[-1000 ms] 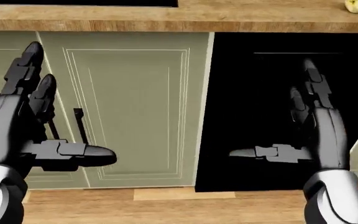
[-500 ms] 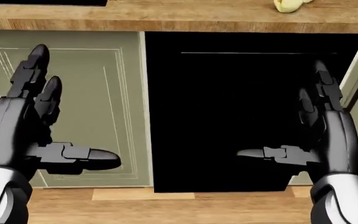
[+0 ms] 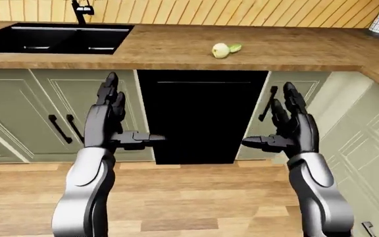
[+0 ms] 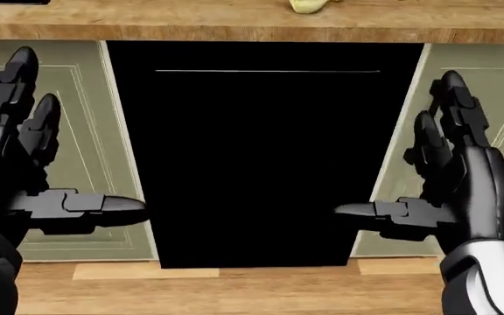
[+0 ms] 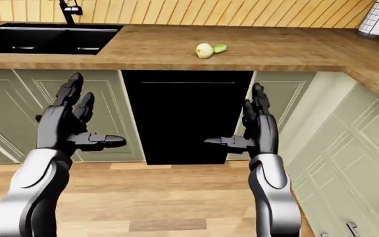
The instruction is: Place the pear and the pickle on separate cutting boards.
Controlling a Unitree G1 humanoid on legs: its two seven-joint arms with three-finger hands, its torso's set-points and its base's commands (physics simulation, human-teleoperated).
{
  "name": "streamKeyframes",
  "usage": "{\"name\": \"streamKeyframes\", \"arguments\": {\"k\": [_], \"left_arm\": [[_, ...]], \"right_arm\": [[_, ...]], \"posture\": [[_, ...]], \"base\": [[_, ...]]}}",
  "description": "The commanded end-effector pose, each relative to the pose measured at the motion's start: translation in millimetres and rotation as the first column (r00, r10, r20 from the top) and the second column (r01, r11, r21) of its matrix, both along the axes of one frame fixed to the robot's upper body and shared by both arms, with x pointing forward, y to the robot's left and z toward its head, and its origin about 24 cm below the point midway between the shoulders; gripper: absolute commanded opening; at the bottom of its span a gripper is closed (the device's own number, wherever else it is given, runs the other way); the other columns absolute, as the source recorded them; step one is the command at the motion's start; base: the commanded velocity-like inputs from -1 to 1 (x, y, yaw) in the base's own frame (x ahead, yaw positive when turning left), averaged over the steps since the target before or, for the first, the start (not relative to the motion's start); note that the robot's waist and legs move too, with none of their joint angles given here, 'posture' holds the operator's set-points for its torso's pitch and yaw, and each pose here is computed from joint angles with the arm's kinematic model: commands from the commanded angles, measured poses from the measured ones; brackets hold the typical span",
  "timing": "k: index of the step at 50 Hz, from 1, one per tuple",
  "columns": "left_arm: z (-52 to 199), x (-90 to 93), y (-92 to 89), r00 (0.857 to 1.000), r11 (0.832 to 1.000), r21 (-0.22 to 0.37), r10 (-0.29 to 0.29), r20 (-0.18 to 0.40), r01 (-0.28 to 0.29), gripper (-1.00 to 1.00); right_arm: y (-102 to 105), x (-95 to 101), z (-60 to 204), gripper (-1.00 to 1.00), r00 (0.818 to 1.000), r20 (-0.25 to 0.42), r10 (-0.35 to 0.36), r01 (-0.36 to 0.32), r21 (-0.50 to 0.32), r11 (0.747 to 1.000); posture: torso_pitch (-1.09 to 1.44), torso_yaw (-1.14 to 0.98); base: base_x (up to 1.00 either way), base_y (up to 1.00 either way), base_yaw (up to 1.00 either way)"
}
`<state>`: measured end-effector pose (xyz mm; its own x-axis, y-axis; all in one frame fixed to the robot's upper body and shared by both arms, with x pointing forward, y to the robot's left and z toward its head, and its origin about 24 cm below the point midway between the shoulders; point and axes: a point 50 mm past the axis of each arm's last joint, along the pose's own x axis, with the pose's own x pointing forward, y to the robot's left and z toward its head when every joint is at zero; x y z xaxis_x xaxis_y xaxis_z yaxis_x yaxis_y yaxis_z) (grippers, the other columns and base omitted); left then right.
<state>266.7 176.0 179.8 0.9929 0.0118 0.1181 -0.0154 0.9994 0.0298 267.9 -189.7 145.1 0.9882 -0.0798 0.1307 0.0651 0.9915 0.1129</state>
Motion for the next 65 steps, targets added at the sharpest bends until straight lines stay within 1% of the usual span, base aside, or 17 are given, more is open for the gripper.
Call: {"name": "streamKeyframes", "arguments": {"k": [1, 9, 11, 16, 19, 23, 28, 29, 31, 35, 36, 41, 44, 47, 55, 65], "left_arm": [[13.1, -2.1, -4.9, 0.997, 1.000, 0.004, -0.027, 0.067, 0.027, 1.00], [17.7, -2.2, -3.8, 0.997, 1.000, 0.010, -0.025, 0.074, 0.024, 1.00], [23.0, -1.8, 0.1, 0.996, 1.000, 0.003, -0.014, 0.082, 0.014, 1.00], [26.5, -1.0, 1.1, 0.996, 1.000, 0.010, -0.013, 0.088, 0.013, 1.00], [31.2, -0.8, 2.5, 0.995, 1.000, 0.010, -0.010, 0.095, 0.009, 1.00], [31.6, -0.1, 3.8, 0.995, 1.000, 0.009, -0.006, 0.097, 0.005, 1.00], [36.6, -1.1, 5.1, 0.994, 1.000, 0.010, -0.005, 0.106, 0.004, 1.00], [38.3, -1.3, 6.0, 0.994, 1.000, 0.011, -0.004, 0.108, 0.003, 1.00], [41.9, -0.8, 7.6, 0.994, 1.000, 0.013, -0.001, 0.112, 0.000, 1.00], [44.6, 0.3, 9.5, 0.993, 1.000, 0.015, 0.002, 0.118, -0.004, 1.00], [46.7, 0.9, 9.7, 0.993, 1.000, 0.017, 0.002, 0.120, -0.004, 1.00], [53.3, 2.5, 10.7, 0.991, 1.000, 0.025, 0.000, 0.130, -0.003, 1.00], [56.3, 4.5, 11.8, 0.991, 1.000, 0.025, -0.002, 0.132, -0.001, 1.00], [62.4, 5.8, 11.8, 0.991, 1.000, 0.028, -0.004, 0.137, 0.000, 1.00], [66.8, 6.3, 10.1, 0.989, 0.999, 0.036, -0.011, 0.146, 0.006, 1.00], [65.3, 3.8, 9.6, 0.989, 0.999, 0.031, -0.011, 0.144, 0.007, 1.00]], "right_arm": [[-3.3, -2.1, 13.8, 1.00, 0.998, 0.063, -0.012, 0.012, -0.004, 1.000], [-6.1, -1.9, 14.2, 1.00, 0.998, 0.067, -0.018, 0.018, 0.000, 1.000], [-6.1, -1.5, 14.4, 1.00, 0.998, 0.067, -0.018, 0.019, -0.005, 1.000], [-5.9, -2.3, 17.0, 1.00, 0.997, 0.073, -0.019, 0.021, -0.021, 1.000], [-6.7, -3.8, 21.0, 1.00, 0.997, 0.081, -0.018, 0.019, -0.015, 1.000], [-6.1, -3.4, 22.3, 1.00, 0.997, 0.079, -0.020, 0.021, -0.021, 1.000], [-3.2, -4.1, 26.9, 1.00, 0.996, 0.088, -0.010, 0.013, -0.033, 0.999], [-1.8, -4.8, 30.6, 1.00, 0.995, 0.100, 0.009, -0.008, -0.009, 1.000], [-1.1, -6.3, 35.7, 1.00, 0.993, 0.116, 0.019, -0.018, -0.009, 1.000], [-4.2, -6.6, 42.0, 1.00, 0.991, 0.129, 0.013, -0.010, -0.023, 1.000], [-3.8, -6.6, 42.9, 1.00, 0.991, 0.133, 0.020, -0.014, -0.046, 0.999], [-2.6, -8.1, 52.6, 1.00, 0.988, 0.149, 0.048, -0.040, -0.055, 0.998], [-4.6, -7.7, 60.2, 1.00, 0.985, 0.168, 0.032, -0.022, -0.060, 0.998], [-9.5, -5.0, 63.1, 1.00, 0.987, 0.163, -0.003, 0.013, -0.065, 0.998], [-9.4, -9.4, 74.3, 1.00, 0.983, 0.182, -0.002, 0.018, -0.084, 0.996], [-13.4, -9.8, 75.5, 1.00, 0.982, 0.189, -0.014, 0.031, -0.084, 0.996]], "posture": [[0.00, 0.00], [0.00, 0.00], [0.00, 0.00], [0.00, 0.00], [0.00, 0.00], [0.00, 0.00], [0.00, 0.00], [0.00, 0.00], [0.00, 0.00], [0.00, 0.00], [0.00, 0.00], [0.00, 0.00], [0.00, 0.00], [0.00, 0.00], [0.00, 0.00], [0.00, 0.00]], "base": [[0.00, -0.71, 0.00], [0.00, -0.52, 0.00], [0.00, -0.40, 0.00], [0.01, -0.44, 0.00], [0.07, -0.12, 0.00], [0.07, -0.29, 0.00], [0.10, -0.44, 0.00], [0.00, 0.00, 0.00], [0.00, 0.00, 0.00], [0.00, 0.00, 0.00], [0.00, 0.00, 0.00], [0.00, 0.00, 0.69], [0.00, 0.14, 0.67], [0.00, 0.00, 0.00], [0.37, 0.00, 0.00], [0.56, 0.00, 0.00]]}}
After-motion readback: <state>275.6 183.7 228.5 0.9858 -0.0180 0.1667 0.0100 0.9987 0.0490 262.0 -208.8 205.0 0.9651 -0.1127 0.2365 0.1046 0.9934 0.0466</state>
